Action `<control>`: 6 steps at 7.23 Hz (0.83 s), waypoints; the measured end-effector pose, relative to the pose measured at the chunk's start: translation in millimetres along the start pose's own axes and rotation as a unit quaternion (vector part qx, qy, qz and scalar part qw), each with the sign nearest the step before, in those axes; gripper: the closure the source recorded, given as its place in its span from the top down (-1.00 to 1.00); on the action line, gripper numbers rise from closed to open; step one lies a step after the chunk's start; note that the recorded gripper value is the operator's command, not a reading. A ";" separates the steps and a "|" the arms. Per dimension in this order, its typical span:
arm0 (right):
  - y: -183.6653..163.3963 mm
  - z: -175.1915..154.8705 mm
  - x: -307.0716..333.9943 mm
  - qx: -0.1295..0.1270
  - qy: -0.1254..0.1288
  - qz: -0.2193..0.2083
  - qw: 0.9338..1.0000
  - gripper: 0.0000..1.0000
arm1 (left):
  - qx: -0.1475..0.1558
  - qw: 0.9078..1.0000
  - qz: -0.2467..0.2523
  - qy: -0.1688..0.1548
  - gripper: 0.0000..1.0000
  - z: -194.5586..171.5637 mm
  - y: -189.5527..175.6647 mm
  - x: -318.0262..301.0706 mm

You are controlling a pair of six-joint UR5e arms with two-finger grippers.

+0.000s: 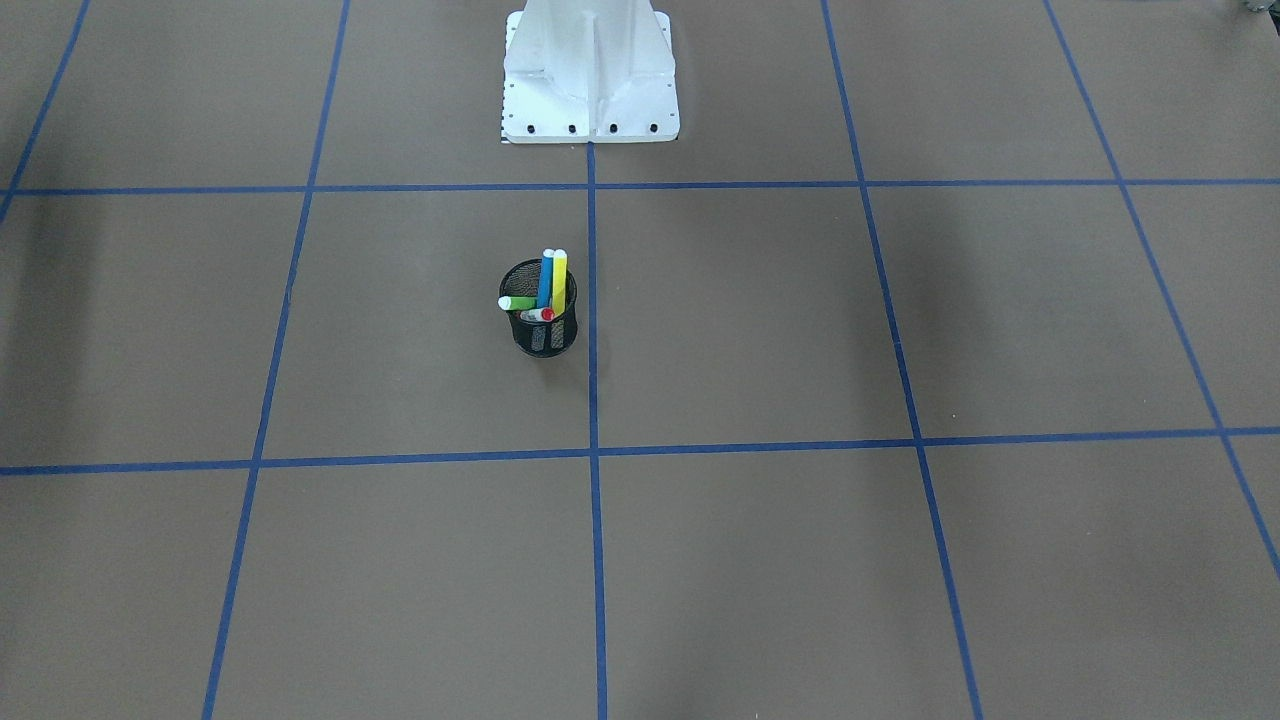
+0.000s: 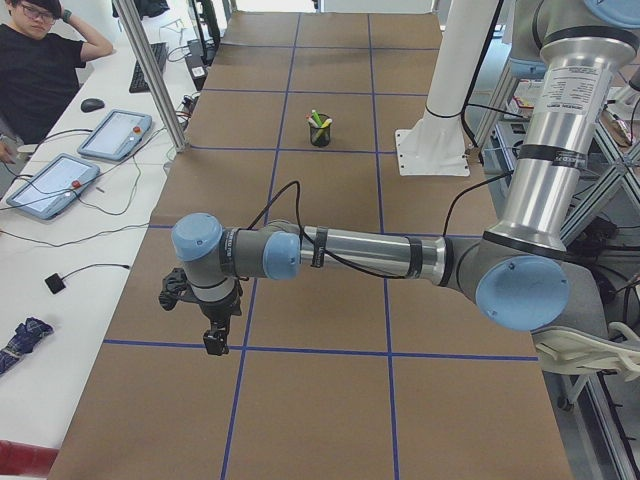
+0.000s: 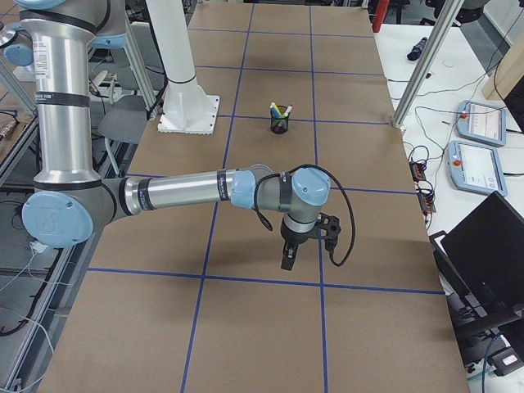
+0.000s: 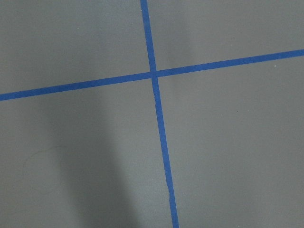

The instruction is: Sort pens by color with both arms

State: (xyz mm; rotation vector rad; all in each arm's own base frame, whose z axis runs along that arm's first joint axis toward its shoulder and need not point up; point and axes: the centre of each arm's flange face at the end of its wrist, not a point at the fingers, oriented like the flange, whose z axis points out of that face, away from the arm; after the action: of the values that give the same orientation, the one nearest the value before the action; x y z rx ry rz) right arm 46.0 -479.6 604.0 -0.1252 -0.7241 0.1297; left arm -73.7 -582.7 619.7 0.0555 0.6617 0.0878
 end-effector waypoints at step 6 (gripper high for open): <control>-12.7 -22.6 -24.5 0.023 -0.006 -0.021 1.000 1.00 | 0.003 1.000 -0.001 0.004 1.00 -1.4 -1.5 2.7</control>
State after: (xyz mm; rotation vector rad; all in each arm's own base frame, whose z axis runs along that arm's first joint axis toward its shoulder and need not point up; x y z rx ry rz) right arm 43.9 -497.6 573.2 -0.0655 -0.7350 0.1073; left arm -72.3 -584.0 616.8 0.0595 0.6709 0.0843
